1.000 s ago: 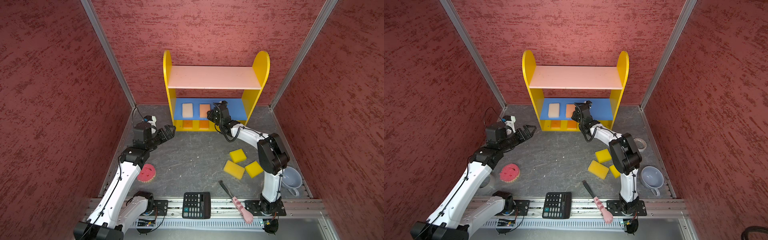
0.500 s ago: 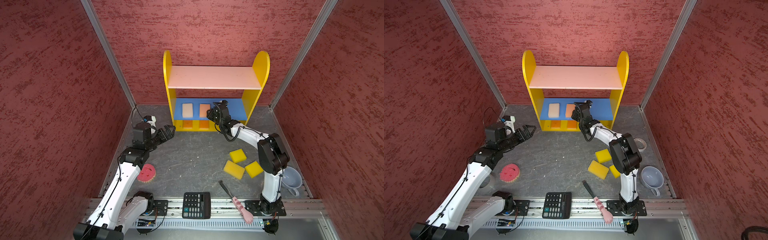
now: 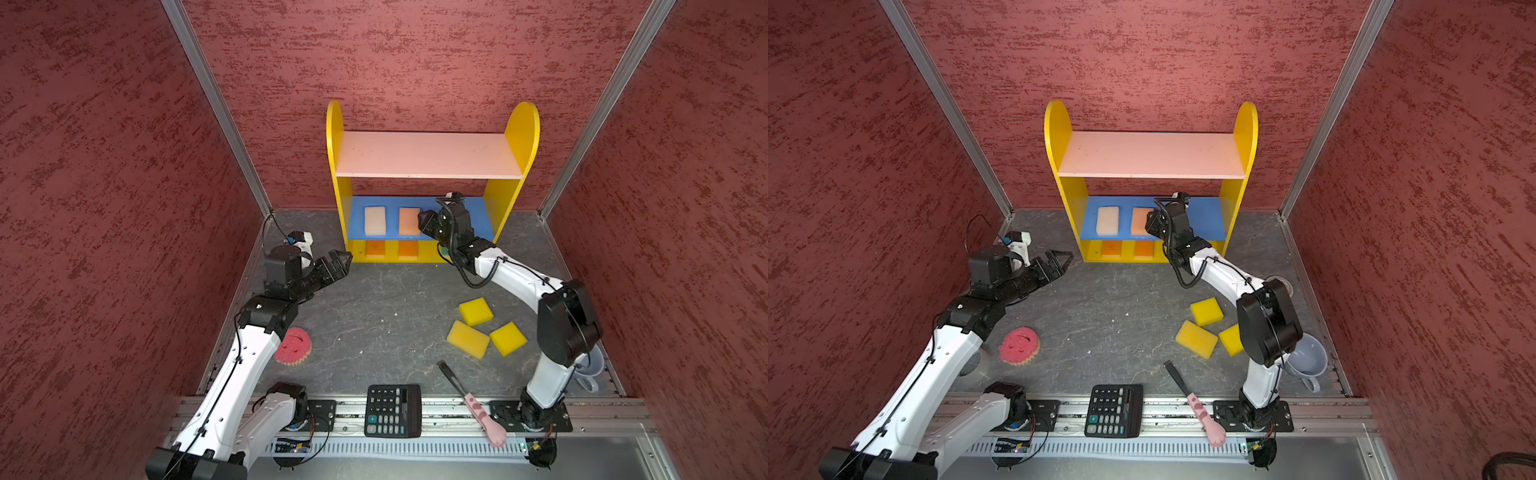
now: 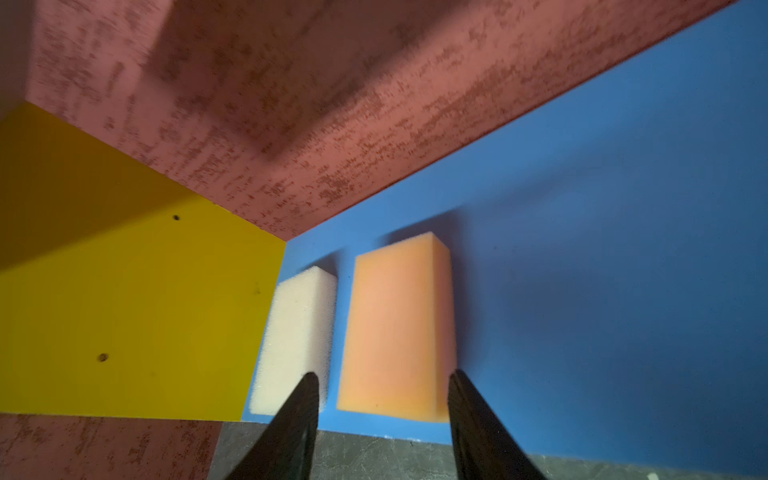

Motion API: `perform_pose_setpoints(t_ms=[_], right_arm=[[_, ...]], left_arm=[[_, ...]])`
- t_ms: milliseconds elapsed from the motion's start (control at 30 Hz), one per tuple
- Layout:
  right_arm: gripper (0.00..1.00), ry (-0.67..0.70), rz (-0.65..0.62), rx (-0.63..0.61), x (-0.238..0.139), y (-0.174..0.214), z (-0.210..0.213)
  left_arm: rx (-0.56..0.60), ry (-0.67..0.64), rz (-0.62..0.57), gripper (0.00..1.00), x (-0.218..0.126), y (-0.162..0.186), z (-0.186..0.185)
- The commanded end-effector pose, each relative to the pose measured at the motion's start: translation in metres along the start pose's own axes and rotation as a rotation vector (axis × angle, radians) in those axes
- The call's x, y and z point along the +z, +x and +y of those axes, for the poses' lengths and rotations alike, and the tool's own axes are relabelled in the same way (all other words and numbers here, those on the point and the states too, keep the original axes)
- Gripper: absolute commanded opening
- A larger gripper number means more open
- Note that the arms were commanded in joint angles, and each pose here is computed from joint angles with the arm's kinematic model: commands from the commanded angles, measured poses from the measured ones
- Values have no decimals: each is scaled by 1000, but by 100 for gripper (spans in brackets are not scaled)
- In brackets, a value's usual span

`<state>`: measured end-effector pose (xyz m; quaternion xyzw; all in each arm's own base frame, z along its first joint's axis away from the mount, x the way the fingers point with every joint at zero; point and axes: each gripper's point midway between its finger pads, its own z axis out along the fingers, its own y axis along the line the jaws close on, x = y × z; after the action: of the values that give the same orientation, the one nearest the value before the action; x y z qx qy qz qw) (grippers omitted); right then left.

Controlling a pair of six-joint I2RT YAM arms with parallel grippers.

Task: Place and organize the cleaning sponges onto the shelf
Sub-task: 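Open and withdraw the right gripper from the blue shelf, then reach to the yellow sponges and grasp one with the left gripper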

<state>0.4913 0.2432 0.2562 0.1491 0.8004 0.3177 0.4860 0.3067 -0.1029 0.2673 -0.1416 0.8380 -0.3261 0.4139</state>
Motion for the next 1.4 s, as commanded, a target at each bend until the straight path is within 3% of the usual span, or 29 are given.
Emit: perform_pose_setpoints(t_ms=[0,333,567,933,1100,1267,1367], right_arm=[[51,2,43,-56,-26,11,-8],[52,78,152,-122,-102,60,-65],[59,164,101,-163,-145,67,-106],[59,301,141,-262,-169,79,-147],[59,326,157,-228,-170,91,-167],[59,335,152,-201,-172,89,-176],[59,344,137,-198,-175,83,-180]], left_arm=[[-8,33,36,99,5,6,-8],[58,42,276,100,57,89,-37],[77,18,386,99,86,147,-58],[101,42,537,88,134,240,-98],[125,65,620,88,150,276,-120],[155,68,707,69,165,303,-126],[166,62,735,64,170,312,-123]])
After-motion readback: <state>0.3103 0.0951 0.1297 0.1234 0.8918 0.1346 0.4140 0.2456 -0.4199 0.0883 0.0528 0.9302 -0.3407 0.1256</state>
